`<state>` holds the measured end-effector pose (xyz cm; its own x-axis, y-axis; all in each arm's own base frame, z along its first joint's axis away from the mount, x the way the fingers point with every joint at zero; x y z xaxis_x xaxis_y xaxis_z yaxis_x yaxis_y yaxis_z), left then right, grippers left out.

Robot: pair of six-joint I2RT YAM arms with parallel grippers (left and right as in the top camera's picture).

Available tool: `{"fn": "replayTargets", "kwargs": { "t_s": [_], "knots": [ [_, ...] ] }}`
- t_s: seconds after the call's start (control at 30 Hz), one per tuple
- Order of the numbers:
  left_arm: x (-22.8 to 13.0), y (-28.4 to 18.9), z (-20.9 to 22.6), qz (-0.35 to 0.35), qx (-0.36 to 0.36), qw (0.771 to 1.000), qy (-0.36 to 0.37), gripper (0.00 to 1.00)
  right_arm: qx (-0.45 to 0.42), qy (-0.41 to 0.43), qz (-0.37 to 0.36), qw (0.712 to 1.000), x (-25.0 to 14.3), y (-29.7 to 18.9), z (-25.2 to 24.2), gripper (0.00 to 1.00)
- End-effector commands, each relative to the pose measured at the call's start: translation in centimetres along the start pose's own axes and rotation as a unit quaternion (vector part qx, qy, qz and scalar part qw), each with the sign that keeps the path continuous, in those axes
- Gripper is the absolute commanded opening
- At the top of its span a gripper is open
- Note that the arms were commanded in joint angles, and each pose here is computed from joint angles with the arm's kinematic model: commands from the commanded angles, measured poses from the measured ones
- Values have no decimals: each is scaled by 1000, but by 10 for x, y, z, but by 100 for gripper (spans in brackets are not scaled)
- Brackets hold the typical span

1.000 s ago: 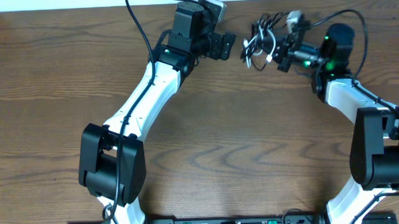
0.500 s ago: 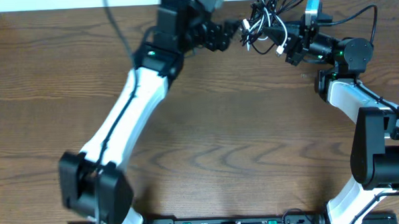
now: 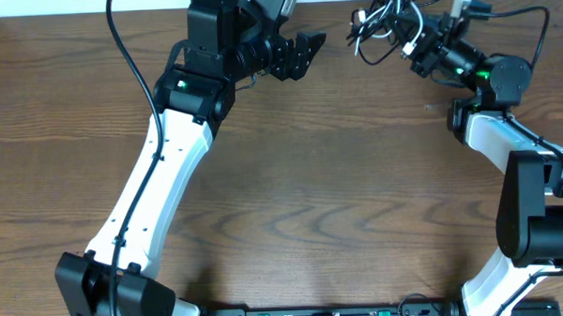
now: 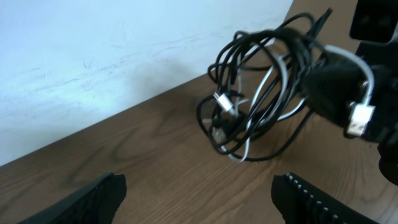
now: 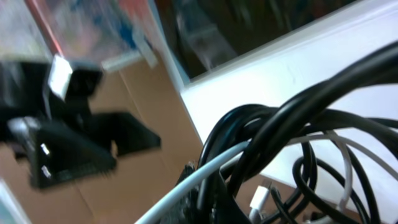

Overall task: Untangle cables
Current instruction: 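Pull the right gripper rightward away from the left, separating cable loops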

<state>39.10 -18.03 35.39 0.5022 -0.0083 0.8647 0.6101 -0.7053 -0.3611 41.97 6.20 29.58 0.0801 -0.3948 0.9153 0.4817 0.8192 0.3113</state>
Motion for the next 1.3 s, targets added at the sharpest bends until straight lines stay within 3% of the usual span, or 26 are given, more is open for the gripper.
{"fn": "replayTargets", "kwargs": {
  "t_s": [0.0, 0.2, 0.4, 0.67, 0.9, 1.27],
  "knots": [
    [-1, 2, -1, 5, -6, 1000, 5, 80, -3, 68, -55, 996, 19, 0, 4, 1],
    [-4, 4, -1, 11, -7, 1000, 8, 80, 15, 126, -69, 989, 20, 8, 13, 1],
    [-10, 6, -6, 24, -13, 997, 66, 80, -4, 223, -56, 973, 8, 17, 7, 1],
    [-23, 14, -22, 46, -36, 984, 166, 81, 8, 241, -51, 969, 4, 24, 14, 1],
    [-21, 24, -16, 34, -22, 984, 175, 81, 48, 200, -71, 976, 12, 30, 31, 1],
    [-23, 45, -6, 19, -22, 984, 175, 81, 55, 202, -69, 976, 11, 34, 36, 1]
  ]
}}
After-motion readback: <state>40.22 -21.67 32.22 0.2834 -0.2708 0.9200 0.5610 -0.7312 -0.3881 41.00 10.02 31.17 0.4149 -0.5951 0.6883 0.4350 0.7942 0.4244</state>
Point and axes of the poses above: each gripper's point midway between its finger pads, its own y axis out along the fingers, its own z axis along the line the jaws close on, x = y × z, the point moved 8 cm from there along -y, back along the fingers, and after that the axes turned 10 degrees about -y, right-handed, at the moved point
